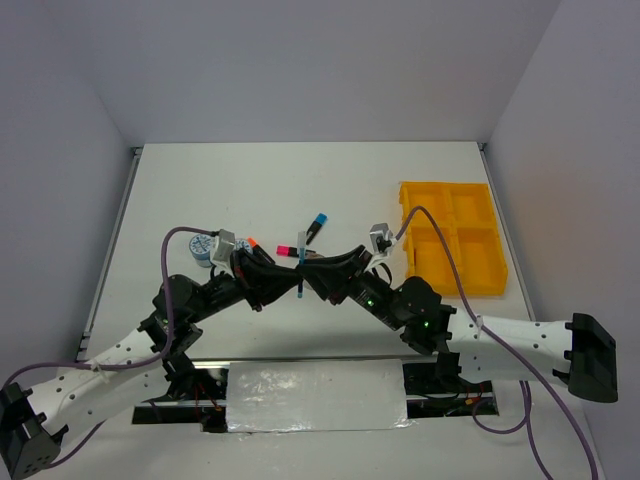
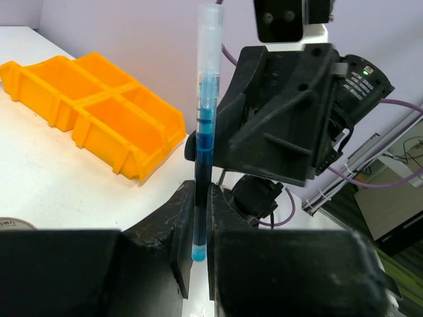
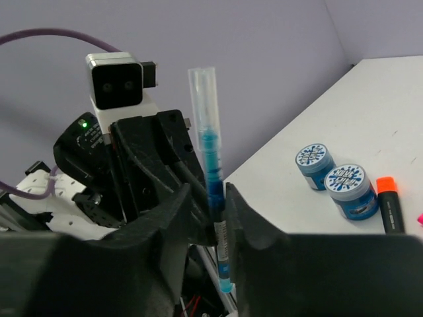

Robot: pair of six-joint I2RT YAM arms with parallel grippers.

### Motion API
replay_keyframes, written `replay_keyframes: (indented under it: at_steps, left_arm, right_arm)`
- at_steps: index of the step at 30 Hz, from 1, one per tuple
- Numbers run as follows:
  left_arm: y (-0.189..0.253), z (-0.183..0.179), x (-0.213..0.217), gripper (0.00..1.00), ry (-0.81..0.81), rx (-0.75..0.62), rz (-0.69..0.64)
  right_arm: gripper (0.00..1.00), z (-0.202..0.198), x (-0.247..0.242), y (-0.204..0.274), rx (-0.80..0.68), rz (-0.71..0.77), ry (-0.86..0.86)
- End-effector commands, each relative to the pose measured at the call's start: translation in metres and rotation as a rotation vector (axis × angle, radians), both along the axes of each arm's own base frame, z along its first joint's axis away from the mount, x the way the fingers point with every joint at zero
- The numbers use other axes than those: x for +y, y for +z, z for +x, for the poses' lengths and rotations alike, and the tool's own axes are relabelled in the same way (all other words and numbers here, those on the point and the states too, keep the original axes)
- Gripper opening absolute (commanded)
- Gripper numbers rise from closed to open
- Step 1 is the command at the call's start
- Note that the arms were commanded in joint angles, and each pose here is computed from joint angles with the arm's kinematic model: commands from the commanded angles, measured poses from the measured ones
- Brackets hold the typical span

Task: Sort the stationery into containers
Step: Close the pen cap on the pen.

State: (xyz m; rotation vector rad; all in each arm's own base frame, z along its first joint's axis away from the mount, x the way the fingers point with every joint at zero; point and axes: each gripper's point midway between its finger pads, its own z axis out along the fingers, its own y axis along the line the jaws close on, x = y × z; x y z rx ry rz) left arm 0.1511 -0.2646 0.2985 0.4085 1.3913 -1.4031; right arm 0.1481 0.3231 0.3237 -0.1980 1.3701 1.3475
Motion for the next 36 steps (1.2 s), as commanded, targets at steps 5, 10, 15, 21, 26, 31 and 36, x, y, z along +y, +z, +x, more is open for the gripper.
replay_keyframes:
  at_steps: [5, 10, 15, 21, 26, 31, 36]
  left_arm:
    - [0.026, -0.009, -0.002, 0.00, -0.045, -0.089, -0.050]
    - [0.027, -0.013, -0.004, 0.05, -0.074, -0.102, -0.049]
    - [0.030, -0.021, -0.011, 0.46, -0.139, -0.123, -0.037]
    - [0.032, -0.025, -0.015, 0.44, -0.169, -0.136, -0.036]
    - [0.032, -0.027, -0.014, 0.04, -0.170, -0.146, -0.032]
    - [0.033, -0.032, -0.014, 0.00, -0.188, -0.160, -0.025]
    - [0.032, -0.039, -0.014, 0.00, -0.213, -0.178, -0.010]
  right_arm:
    - [0.09, -0.006, 0.003, 0.023, -0.064, 0.034, 0.017]
    - [0.00, -0.004, 0.003, 0.020, -0.060, 0.021, 0.009]
    - [0.00, -0.009, 0.007, 0.022, -0.099, 0.015, 0.042]
    - [0.00, -0.019, 0.014, 0.025, -0.129, 0.012, 0.096]
    - [0.00, -0.020, 0.013, 0.025, -0.137, 0.012, 0.101]
    - [0.24, -0.026, 0.012, 0.029, -0.174, 0.009, 0.125]
    - [0.56, -0.025, 0.009, 0.028, -0.179, -0.039, 0.114]
